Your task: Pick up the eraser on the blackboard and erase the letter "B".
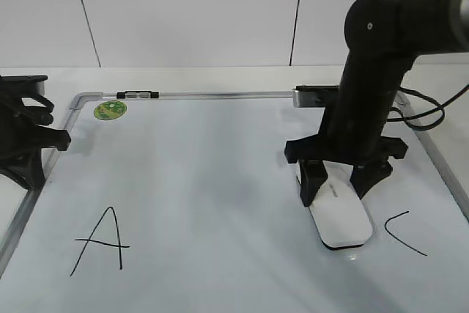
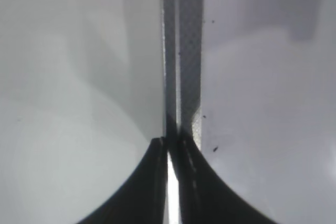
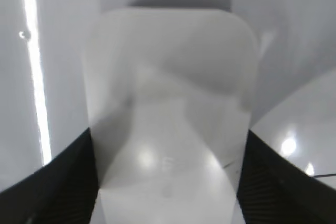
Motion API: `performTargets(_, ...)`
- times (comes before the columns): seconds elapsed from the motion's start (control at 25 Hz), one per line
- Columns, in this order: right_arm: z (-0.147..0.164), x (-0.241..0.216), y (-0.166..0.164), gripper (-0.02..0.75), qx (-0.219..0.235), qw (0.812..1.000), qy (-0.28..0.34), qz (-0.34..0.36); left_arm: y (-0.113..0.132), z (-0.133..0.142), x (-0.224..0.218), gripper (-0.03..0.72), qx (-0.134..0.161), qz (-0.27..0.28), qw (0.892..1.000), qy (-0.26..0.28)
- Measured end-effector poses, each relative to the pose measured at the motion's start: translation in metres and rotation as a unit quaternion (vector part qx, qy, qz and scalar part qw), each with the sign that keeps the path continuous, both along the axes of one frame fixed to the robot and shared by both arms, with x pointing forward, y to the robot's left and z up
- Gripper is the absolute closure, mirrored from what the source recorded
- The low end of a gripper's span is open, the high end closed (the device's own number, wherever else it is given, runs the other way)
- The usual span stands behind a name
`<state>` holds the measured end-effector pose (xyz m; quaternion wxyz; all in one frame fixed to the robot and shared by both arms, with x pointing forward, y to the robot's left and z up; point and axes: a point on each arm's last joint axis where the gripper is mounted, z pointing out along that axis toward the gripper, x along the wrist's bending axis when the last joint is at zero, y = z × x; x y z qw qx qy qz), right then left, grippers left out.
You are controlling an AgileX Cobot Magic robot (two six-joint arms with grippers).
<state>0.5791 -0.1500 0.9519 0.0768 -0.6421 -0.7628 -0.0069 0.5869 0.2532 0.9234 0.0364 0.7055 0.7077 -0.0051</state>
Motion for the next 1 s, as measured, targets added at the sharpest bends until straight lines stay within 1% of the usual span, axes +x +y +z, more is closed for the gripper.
performTargets(0.12,0.006,0.008,0.001,0.200,0.017,1.000,-0.007,0.001,0.000,0.000,0.000,0.663,0.000,0.000,1.000,0.000)
performTargets(0.28,0.026,0.018,-0.007,0.200,0.023,0.999,-0.025,0.002,0.000,0.000,0.000,0.662,0.000,0.000,1.000,0.000)
performTargets(0.4,0.035,0.022,-0.026,0.200,0.014,0.999,-0.036,-0.012,0.000,0.000,0.000,0.662,0.000,0.000,1.000,0.000)
performTargets(0.48,0.038,0.027,-0.044,0.200,0.005,0.999,-0.040,-0.030,0.000,0.000,0.000,0.662,0.000,0.000,1.000,0.000)
performTargets(0.6,0.039,0.033,-0.070,0.200,-0.003,0.997,-0.042,-0.058,0.000,0.000,0.000,0.662,0.000,0.000,1.000,0.000)
performTargets(0.76,0.039,0.038,-0.099,0.200,-0.025,0.996,-0.047,-0.073,0.000,0.000,0.000,0.662,0.000,0.000,1.000,0.000)
performTargets(0.84,0.038,0.039,-0.111,0.200,-0.047,0.995,-0.051,-0.073,0.000,0.000,0.000,0.662,0.000,0.000,1.000,0.000)
performTargets(0.92,0.038,0.040,-0.118,0.200,-0.058,0.994,-0.053,-0.073,0.000,0.000,0.000,0.662,0.000,0.000,1.000,0.000)
performTargets(1.0,0.038,0.040,-0.120,0.200,-0.058,0.994,-0.052,-0.074,0.000,0.000,0.000,0.662,0.000,0.000,1.000,0.000)
